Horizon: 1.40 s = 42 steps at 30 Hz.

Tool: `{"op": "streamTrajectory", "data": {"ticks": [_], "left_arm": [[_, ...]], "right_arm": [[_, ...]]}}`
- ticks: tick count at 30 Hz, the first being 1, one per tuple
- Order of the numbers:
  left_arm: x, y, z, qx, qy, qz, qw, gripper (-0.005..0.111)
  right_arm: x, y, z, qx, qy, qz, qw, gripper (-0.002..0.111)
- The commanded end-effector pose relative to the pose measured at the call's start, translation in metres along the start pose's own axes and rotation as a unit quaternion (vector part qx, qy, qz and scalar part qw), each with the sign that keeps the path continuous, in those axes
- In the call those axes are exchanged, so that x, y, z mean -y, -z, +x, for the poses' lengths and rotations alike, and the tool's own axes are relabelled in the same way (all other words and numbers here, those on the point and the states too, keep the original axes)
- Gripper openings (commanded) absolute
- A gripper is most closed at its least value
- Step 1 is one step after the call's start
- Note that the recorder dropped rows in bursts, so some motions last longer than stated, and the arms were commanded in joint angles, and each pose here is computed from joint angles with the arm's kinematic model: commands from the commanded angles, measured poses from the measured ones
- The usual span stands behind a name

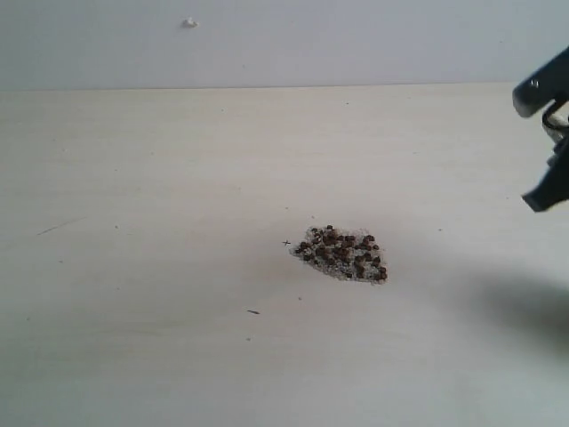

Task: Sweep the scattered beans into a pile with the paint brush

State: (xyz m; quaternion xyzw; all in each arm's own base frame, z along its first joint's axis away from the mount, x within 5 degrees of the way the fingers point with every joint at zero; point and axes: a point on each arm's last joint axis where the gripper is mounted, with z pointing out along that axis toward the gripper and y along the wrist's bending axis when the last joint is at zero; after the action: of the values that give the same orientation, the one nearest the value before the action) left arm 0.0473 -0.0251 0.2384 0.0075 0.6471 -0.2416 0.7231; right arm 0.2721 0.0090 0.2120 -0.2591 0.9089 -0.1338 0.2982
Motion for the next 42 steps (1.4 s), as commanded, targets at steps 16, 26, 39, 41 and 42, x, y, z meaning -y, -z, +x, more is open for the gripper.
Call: {"op": "streamTrajectory", "data": {"ticks": [16, 26, 39, 41, 42], "left_arm": [[0.0, 0.001, 0.001, 0.0, -0.001, 0.002, 1.0, 0.0], [0.0, 0.001, 0.001, 0.0, -0.001, 0.002, 1.0, 0.0], [0.0, 0.001, 0.001, 0.0, -0.001, 0.002, 1.0, 0.0], [0.0, 0.001, 0.001, 0.0, -0.001, 0.002, 1.0, 0.0], [0.0, 0.001, 0.001, 0.0, -0.001, 0.002, 1.0, 0.0]], "right_arm": [[-0.088, 0.009, 0.005, 0.42, -0.349, -0.034, 0.837, 0.0], [-0.109, -0.017, 0.012, 0.391, -0.374, 0.0, 0.841, 0.0], [-0.119, -0.039, 0.014, 0.357, -0.466, -0.039, 0.809, 0.0], [-0.117, -0.036, 0.011, 0.366, -0.451, -0.033, 0.813, 0.0], [-0.115, -0.033, 0.01, 0.371, -0.452, -0.034, 0.81, 0.0]]}}
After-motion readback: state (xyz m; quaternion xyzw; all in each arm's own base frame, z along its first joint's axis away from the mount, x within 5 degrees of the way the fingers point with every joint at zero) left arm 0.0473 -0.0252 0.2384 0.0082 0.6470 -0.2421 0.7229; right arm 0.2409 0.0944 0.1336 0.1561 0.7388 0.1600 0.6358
